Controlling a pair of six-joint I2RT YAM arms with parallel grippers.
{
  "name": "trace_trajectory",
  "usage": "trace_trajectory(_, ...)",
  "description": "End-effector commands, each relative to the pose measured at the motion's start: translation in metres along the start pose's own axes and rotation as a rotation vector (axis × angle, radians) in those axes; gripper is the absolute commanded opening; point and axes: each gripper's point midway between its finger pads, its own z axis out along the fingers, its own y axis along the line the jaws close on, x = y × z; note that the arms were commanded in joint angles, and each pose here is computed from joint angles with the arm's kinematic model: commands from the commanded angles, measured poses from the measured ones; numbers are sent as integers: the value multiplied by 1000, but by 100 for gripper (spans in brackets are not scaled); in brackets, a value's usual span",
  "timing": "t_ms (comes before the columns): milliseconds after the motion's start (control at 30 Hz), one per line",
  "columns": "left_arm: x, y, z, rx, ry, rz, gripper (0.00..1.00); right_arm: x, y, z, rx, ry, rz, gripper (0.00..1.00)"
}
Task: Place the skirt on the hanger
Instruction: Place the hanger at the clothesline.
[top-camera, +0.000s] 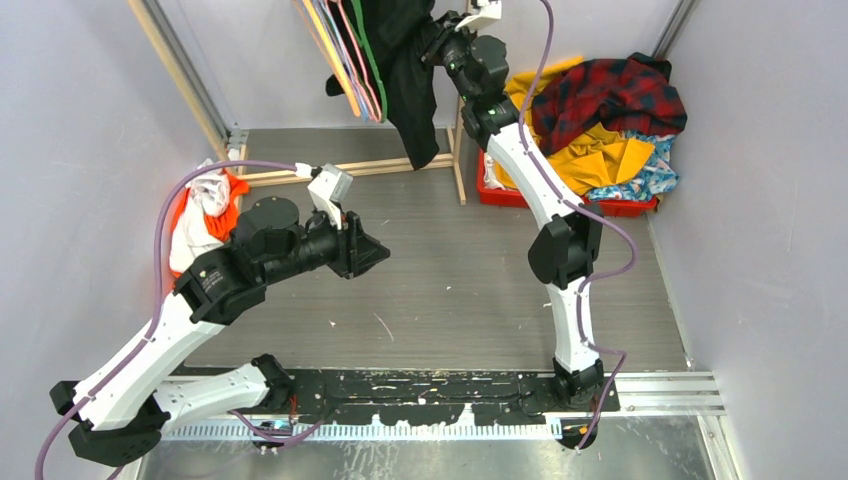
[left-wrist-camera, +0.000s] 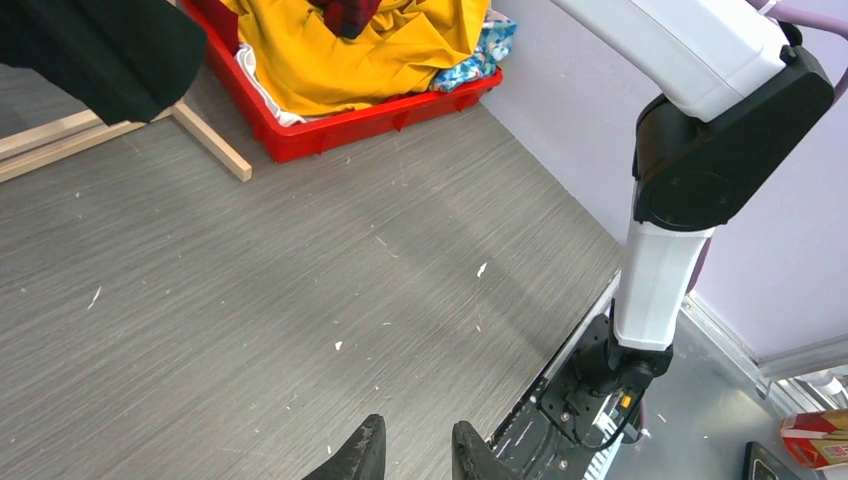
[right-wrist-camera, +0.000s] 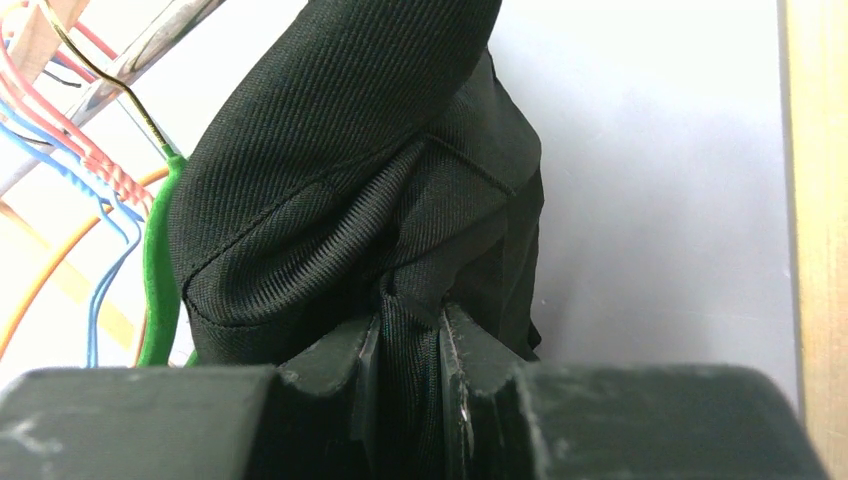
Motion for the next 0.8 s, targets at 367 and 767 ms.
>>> trace_trajectory(367, -17, -12, -6, 44, -68, -15, 31, -60, -9, -45, 197, 90, -182, 26)
trace_trajectory(767, -15, -12, -11, 40, -65, -37, 30, -100, -15, -69, 280, 80, -258, 57)
